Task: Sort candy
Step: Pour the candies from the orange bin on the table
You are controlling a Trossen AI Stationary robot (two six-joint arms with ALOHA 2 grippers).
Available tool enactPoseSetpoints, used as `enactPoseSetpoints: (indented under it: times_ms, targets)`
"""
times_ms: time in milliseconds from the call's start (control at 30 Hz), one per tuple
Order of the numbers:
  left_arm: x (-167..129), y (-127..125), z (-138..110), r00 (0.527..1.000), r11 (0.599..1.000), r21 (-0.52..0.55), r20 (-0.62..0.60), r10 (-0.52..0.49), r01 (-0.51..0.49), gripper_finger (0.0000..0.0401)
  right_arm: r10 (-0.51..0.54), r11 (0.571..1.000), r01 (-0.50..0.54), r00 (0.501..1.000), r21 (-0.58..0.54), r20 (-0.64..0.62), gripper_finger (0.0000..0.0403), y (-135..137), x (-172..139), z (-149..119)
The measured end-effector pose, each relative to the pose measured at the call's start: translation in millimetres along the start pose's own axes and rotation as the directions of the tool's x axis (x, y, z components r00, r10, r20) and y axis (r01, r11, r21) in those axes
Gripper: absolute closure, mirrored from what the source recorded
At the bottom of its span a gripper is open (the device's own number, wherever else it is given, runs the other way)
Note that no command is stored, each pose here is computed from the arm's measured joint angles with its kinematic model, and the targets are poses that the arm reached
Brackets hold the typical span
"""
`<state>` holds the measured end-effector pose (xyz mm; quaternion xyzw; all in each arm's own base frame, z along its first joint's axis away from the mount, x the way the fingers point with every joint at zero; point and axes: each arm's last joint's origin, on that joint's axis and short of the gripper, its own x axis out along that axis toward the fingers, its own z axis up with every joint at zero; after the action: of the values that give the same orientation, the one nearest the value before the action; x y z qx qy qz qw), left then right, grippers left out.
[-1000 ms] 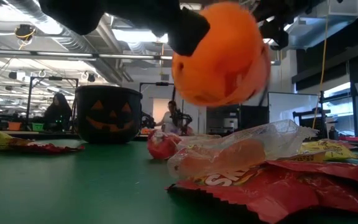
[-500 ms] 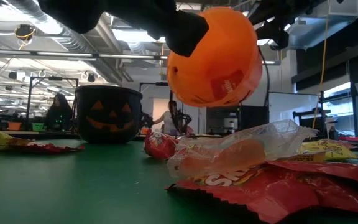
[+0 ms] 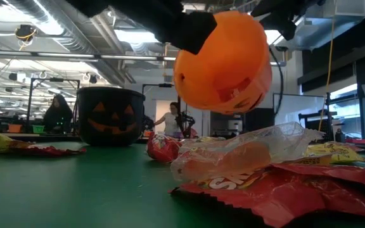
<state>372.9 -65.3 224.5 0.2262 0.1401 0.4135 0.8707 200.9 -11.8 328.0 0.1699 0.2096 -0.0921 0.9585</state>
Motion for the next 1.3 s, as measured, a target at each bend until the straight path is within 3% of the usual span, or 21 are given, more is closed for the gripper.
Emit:
enactPoseSetpoints:
  times_ms: [200,367,667,733,967,1300]
  targets:
    - [11.8,22.3,33.9,0.961,0.961,-0.142,-0.104,-0.255,0.239,0.0401,-0.002,1.000,0.002,1.000,0.000,-0.004,0.0226,-0.2,0.0,-0.4]
    - [29.3,41.5,45.4,0.907,0.929,-0.184,-0.225,-0.357,0.321,0.0401,-0.004,1.000,0.004,1.000,-0.001,-0.009,0.0226,-0.4,0.0,-0.8]
    - [66.7,74.6,45.8,0.756,0.812,-0.334,-0.312,-0.575,0.479,0.0401,0.009,0.999,-0.009,1.000,-0.040,-0.010,0.0226,6.9,-0.6,-3.3]
    - [75.5,80.5,41.4,0.736,0.794,-0.362,-0.319,-0.597,0.488,0.0401,0.013,0.999,-0.014,1.000,-0.049,-0.012,0.0226,10.1,-0.9,-4.7]
    - [101.1,103.8,22.5,0.695,0.789,-0.420,-0.391,-0.604,0.449,0.0401,0.013,0.996,-0.014,1.000,-0.090,-0.008,0.0226,18.9,-2.3,-8.2]
    - [105.6,116.6,3.5,0.539,0.722,-0.506,-0.482,-0.691,0.472,0.0401,-0.002,0.995,0.001,1.000,-0.099,-0.001,0.0226,19.8,-2.5,-8.6]
